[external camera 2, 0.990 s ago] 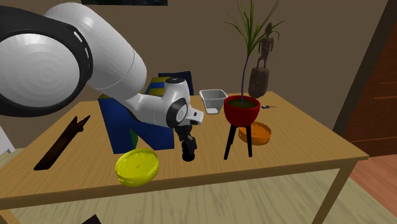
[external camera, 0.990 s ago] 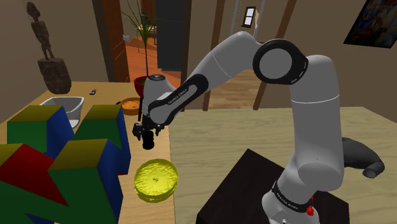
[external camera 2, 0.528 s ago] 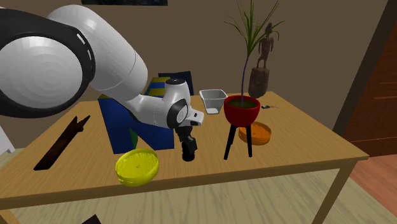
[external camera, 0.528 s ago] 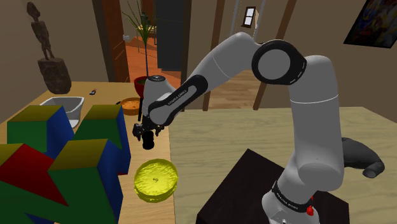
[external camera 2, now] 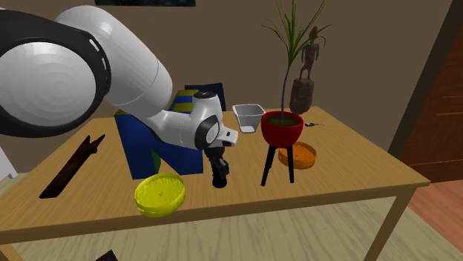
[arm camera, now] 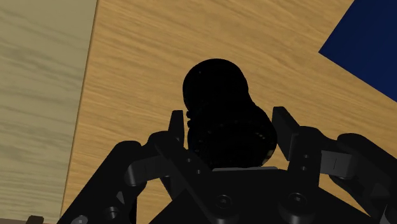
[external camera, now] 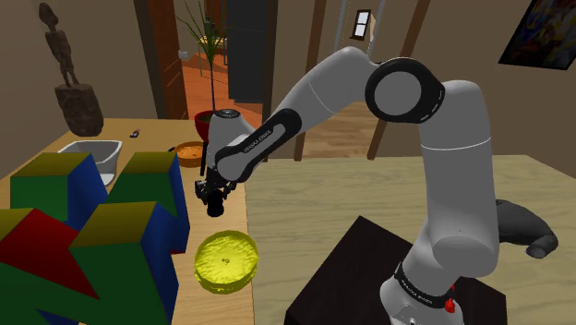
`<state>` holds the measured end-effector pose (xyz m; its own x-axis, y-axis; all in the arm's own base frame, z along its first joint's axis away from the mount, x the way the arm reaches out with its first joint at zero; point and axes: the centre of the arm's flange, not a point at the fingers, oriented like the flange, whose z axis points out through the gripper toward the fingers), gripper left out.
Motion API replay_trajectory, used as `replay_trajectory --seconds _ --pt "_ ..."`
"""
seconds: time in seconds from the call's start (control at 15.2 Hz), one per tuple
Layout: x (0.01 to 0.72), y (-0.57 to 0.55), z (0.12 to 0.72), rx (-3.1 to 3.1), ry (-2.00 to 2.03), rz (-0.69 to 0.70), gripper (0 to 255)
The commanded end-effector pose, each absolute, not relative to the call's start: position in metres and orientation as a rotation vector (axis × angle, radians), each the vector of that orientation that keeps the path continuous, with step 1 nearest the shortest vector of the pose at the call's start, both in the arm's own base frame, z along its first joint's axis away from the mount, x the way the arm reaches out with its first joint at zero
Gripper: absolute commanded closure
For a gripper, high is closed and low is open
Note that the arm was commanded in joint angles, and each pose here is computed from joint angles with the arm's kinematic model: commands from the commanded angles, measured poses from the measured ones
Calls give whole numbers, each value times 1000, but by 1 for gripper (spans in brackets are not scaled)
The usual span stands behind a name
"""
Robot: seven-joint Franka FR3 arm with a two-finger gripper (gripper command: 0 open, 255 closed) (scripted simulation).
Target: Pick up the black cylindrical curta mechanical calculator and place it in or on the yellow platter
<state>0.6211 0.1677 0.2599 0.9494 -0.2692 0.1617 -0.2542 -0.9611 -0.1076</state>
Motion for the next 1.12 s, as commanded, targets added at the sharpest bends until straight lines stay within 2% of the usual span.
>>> replay_trajectory --seconds 0.0,1.06 --pt "621 169 259 -3017 404 -267 255" --pt "621 169 339 -3017 404 -267 255"
